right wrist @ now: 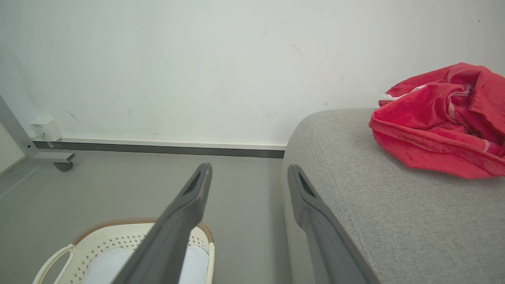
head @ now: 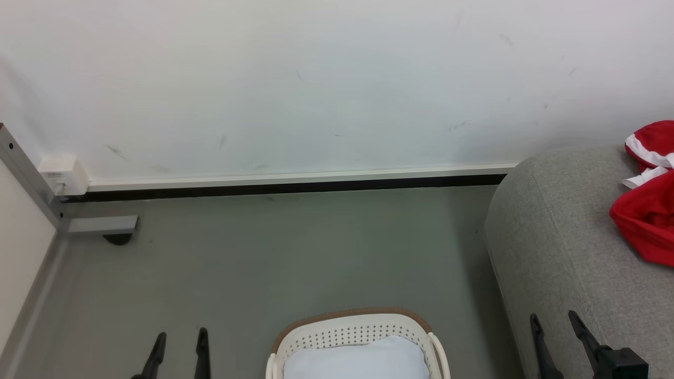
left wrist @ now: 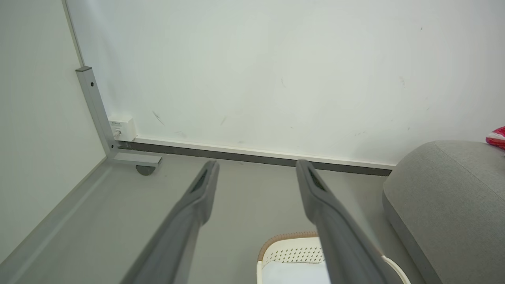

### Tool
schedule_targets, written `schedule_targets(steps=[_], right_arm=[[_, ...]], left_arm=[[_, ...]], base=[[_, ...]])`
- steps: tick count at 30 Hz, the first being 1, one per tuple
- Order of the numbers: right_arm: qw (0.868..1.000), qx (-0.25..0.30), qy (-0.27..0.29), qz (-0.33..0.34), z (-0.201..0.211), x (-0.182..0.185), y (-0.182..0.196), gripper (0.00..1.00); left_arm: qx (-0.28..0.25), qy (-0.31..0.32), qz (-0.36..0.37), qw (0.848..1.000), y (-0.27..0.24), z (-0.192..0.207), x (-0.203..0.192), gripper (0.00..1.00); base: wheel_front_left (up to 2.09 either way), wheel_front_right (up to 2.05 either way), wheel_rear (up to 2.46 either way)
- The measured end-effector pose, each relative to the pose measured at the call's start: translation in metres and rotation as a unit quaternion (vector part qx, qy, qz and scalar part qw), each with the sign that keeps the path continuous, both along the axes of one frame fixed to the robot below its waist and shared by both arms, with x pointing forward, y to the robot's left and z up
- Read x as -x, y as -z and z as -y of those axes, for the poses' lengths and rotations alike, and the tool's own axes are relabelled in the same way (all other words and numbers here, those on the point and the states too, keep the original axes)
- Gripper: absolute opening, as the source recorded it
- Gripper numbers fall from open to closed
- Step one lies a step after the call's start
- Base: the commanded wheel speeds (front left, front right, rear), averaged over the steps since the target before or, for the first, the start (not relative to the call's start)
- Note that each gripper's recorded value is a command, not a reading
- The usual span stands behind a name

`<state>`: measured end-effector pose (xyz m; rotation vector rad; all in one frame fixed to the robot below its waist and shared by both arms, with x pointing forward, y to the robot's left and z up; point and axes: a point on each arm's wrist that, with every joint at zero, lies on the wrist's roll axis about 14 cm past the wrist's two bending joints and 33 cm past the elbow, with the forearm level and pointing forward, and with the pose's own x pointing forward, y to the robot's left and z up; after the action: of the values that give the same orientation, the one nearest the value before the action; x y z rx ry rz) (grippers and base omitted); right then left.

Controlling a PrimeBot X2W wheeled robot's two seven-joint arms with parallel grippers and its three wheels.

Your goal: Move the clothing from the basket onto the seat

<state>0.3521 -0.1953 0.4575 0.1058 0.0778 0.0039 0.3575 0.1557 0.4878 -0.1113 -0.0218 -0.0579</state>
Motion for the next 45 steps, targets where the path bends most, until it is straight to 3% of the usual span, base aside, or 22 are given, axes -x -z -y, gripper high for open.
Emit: schedule_targets(steps=[11,12,18,32,45], right_arm=[[1.000,-0.001,-0.003,0.005,-0.002,-0.003,-0.003,1.00],[1.000,-0.001,-0.003,0.004,-0.002,-0.003,-0.003,0.00],[0.999,-0.011,0.000,-0.037,-0.005,0.011,0.022,0.00],[0.989,-0.136,0.043,-0.039,0.004,0.007,0.019,0.00],[0.968,-0.240,0.068,-0.030,0.010,0.001,0.011,0.00]], left_arm=[[0.001,-0.003,-0.005,1.000,0.003,-0.003,0.001,1.00],[0.002,-0.001,-0.006,1.000,0.004,-0.002,0.001,0.00],[0.006,-0.001,-0.037,0.999,0.022,0.001,0.007,0.00],[0.130,-0.032,-0.071,0.988,0.030,-0.012,0.004,0.00],[0.238,-0.045,-0.079,0.967,0.027,-0.017,-0.003,0.00]], base=[[0.00,0.00,0.00],[0.00,0.00,0.00],[0.00,0.00,0.00],[0.00,0.00,0.00],[0.00,0.00,0.00]])
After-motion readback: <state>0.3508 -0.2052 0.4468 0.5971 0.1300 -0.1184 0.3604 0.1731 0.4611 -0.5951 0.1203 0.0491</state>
